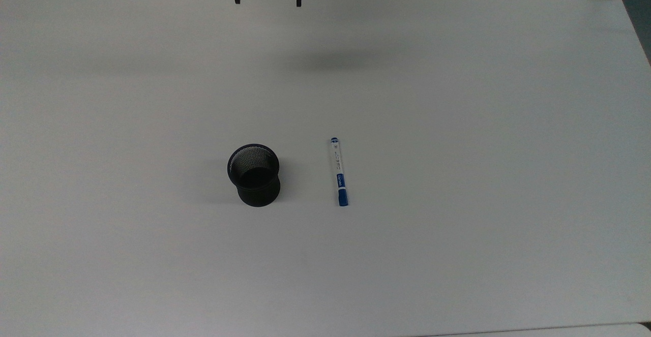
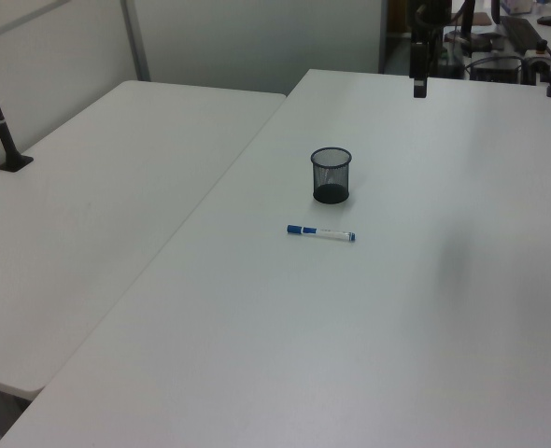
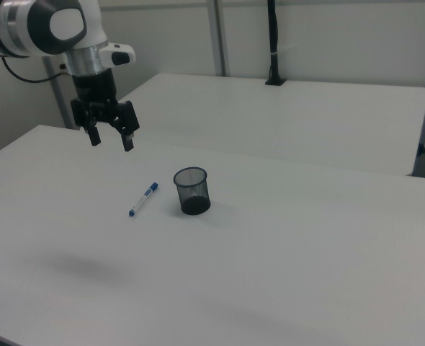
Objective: Insert the marker
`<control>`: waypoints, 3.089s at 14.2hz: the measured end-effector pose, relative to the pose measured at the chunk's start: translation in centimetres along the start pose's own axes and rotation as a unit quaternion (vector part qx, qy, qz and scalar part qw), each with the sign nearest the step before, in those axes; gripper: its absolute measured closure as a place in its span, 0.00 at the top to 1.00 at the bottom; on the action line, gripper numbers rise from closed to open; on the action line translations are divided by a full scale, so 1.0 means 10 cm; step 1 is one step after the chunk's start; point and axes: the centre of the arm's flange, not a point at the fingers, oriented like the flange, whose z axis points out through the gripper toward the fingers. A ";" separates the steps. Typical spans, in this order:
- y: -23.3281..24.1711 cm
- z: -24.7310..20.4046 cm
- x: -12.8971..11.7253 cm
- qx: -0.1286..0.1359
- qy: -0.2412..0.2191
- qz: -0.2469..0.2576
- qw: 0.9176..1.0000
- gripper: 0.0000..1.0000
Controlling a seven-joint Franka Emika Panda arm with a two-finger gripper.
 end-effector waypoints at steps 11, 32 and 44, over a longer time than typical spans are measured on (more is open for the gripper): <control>0.01 0.00 0.00 0.000 0.000 0.001 1.000 1.00; -0.22 0.55 0.79 0.017 0.094 0.003 0.995 1.00; -1.20 1.59 1.26 0.015 0.124 0.074 0.989 1.00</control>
